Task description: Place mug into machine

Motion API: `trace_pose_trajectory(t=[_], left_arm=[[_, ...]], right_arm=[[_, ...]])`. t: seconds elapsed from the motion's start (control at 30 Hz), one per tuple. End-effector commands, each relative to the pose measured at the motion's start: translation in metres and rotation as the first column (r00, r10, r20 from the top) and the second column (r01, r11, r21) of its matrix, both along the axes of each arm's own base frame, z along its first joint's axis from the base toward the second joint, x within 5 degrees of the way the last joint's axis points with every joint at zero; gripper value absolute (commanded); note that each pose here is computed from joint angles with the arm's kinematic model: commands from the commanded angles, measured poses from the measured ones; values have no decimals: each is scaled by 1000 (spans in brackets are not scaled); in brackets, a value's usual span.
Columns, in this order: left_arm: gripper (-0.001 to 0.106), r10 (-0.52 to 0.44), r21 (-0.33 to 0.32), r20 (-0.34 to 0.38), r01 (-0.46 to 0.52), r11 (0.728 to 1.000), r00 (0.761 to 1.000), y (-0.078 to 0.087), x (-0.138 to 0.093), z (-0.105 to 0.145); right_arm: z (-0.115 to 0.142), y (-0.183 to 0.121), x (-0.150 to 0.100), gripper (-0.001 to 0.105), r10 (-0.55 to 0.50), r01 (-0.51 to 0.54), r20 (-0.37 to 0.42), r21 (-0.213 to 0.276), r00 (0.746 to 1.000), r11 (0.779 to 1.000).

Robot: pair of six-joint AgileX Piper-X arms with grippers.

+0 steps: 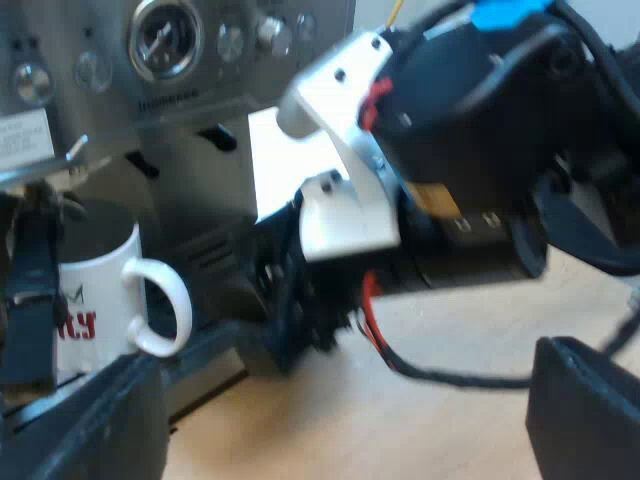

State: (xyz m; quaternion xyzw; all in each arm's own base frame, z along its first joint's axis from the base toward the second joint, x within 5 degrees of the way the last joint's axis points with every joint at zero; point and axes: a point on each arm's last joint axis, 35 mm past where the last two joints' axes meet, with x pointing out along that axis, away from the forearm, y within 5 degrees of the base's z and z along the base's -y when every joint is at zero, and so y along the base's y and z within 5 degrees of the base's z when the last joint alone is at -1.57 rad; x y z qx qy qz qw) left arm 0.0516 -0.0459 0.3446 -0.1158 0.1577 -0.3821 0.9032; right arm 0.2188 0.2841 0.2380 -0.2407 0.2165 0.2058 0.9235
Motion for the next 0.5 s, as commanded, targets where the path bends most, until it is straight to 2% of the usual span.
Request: trace_pose_trajectory(t=[0.03, 0.17, 0.23, 0.37, 0.5], left_arm=[[74, 2, -26, 34, -1, 1000, 999, 2, -3, 9], [74, 11, -41, 56, -8, 999, 998, 5, -7, 20], [74, 13, -52, 71, -10, 999, 997, 7, -9, 25], [74, 13, -67, 106, -6, 998, 994, 11, -15, 38], [74, 20, -47, 94, -15, 999, 995, 15, -20, 44]], right_arm=[[13, 3, -12, 45, 34, -34, 10, -8, 999, 999], [30, 4, -35, 45, 23, -21, 62, -31, 998, 999], [39, 4, -45, 45, 27, -26, 87, -19, 996, 999], [62, 0, -61, 45, 57, -63, 120, 42, 991, 997], [82, -8, -70, 45, 64, -80, 151, 96, 986, 992]])
